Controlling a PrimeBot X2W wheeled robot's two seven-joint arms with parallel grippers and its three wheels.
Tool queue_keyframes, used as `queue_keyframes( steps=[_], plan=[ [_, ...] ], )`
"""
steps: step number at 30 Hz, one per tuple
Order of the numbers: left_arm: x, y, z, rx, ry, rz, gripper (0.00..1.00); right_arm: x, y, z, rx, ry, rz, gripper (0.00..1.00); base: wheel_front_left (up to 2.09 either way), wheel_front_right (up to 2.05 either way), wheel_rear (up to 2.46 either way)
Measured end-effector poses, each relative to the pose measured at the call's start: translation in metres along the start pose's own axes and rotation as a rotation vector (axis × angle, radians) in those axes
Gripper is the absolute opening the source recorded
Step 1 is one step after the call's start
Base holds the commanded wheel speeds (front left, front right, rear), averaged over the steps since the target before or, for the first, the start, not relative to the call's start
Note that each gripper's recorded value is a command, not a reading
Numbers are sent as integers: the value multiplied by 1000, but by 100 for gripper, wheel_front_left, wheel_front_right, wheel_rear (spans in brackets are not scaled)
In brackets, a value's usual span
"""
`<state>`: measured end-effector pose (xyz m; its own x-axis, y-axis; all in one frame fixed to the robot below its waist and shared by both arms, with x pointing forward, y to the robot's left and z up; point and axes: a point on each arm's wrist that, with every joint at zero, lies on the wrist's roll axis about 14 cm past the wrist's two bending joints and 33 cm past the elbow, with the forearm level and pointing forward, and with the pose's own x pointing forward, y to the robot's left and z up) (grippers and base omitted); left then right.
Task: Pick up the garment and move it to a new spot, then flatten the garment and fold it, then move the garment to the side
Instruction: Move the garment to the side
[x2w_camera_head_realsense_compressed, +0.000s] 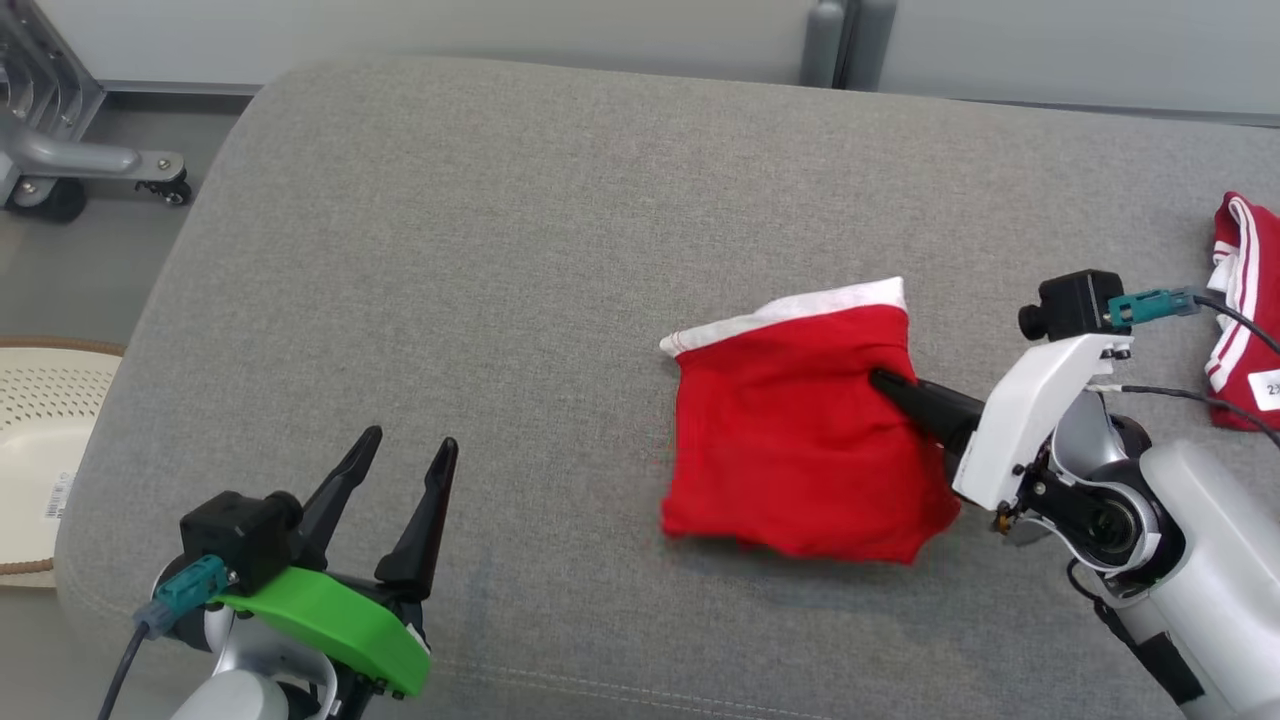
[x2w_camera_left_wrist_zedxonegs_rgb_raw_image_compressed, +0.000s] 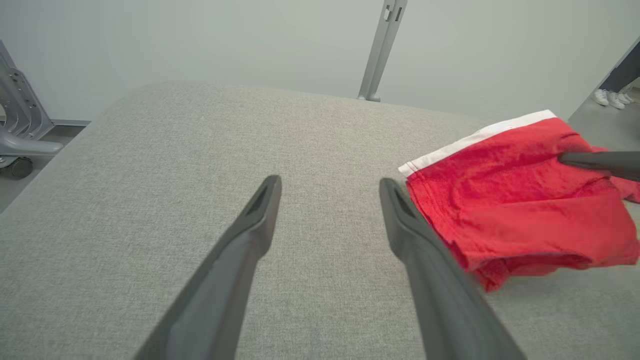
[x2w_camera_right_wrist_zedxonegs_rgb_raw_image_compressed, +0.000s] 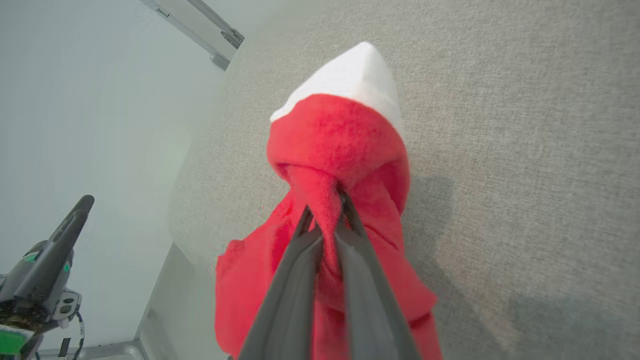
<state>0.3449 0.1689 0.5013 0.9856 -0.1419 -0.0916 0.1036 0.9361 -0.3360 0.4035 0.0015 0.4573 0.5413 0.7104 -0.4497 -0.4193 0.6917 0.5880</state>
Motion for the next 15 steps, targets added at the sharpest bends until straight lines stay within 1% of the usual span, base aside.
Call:
queue_keyframes(
  steps=[4, 9, 12, 15],
  plan=[
    [-6, -4, 1, -15, -13, -2, 100, -13, -18, 2, -54, 29, -75, 0, 0, 0, 0],
    [-3, -4, -2, -15, 1, -7, 100, -18, -35, 3, -9, 54, -125, 0, 0, 0, 0],
    [0, -4, -2, -7, 12, -20, 100, -28, -64, 10, 4, 70, -204, 0, 0, 0, 0],
    [6, -7, -6, -6, 33, -37, 100, -46, -105, 34, -27, 57, -317, 0, 0, 0, 0]
  ],
)
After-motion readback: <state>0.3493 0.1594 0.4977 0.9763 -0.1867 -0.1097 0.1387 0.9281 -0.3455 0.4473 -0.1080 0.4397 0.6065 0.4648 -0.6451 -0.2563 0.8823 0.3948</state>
